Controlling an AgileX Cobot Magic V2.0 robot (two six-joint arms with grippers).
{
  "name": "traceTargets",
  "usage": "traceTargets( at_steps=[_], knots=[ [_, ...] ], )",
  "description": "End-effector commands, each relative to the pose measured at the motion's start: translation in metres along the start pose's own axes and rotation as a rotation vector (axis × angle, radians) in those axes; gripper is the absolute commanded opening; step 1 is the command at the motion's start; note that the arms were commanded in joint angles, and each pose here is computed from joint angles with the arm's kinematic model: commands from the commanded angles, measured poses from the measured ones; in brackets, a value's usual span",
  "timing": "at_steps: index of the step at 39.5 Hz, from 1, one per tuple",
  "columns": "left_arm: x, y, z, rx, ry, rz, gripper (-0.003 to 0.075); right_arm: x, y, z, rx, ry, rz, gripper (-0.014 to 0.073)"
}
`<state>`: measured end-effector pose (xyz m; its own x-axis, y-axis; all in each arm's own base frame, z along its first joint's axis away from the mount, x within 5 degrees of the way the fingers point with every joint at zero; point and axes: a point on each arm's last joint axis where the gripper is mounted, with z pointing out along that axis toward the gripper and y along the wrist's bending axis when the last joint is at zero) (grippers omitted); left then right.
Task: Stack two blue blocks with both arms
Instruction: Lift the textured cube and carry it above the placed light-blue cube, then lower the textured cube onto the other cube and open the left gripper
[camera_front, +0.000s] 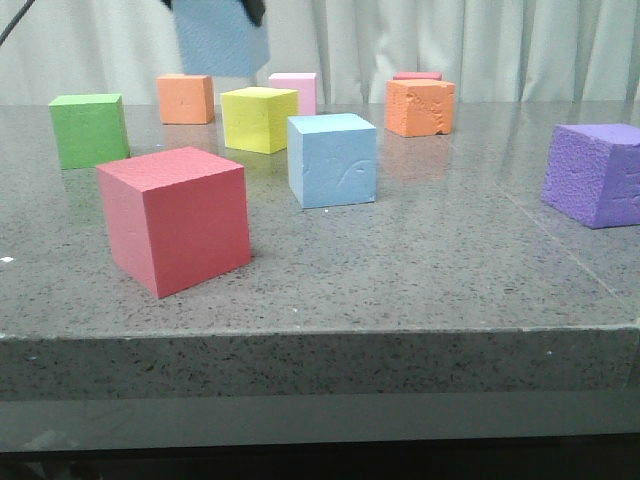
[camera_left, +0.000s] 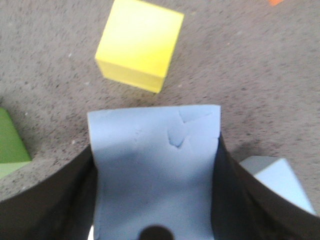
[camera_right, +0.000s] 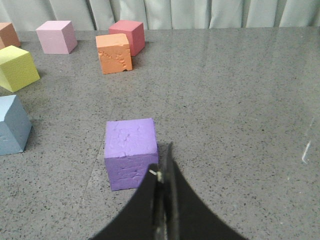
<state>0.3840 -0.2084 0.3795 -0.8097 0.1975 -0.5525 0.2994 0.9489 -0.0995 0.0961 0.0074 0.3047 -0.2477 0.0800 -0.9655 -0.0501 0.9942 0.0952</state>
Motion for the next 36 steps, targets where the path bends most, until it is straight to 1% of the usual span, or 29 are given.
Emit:
traceTargets(
  at_steps=[1, 8, 13, 17, 21, 29, 36],
  knots=[
    [-0.002, -0.017, -0.043, 0.047, -0.083, 0.029, 0.0262, -0.016, 0.001, -0.002, -0.009, -0.111, -0.024, -0.0067],
    [0.008, -0.05, -0.041, 0.092, -0.066, 0.095, 0.0262, -0.016, 0.001, -0.002, -0.009, -0.111, -0.024, -0.0067],
    [0.013, -0.066, -0.04, 0.113, -0.056, 0.126, 0.0262, -0.016, 0.001, -0.002, -0.009, -0.111, -0.024, -0.0067],
    [0.016, -0.074, -0.038, 0.123, -0.047, 0.143, 0.0262, -0.016, 0.001, -0.002, -0.009, -0.111, -0.024, -0.0067],
    [0.019, -0.078, -0.035, 0.127, -0.035, 0.151, 0.0262, -0.016, 0.001, -0.002, -0.009, -0.11, -0.024, -0.0067],
    [0.022, -0.078, -0.03, 0.127, -0.013, 0.151, 0.0262, -0.015, 0.001, -0.002, -0.008, -0.103, -0.024, -0.0067],
    [0.024, -0.082, -0.03, 0.171, 0.004, 0.138, 0.0262, -0.015, 0.001, -0.002, -0.007, -0.1, -0.024, -0.0067]
  ],
)
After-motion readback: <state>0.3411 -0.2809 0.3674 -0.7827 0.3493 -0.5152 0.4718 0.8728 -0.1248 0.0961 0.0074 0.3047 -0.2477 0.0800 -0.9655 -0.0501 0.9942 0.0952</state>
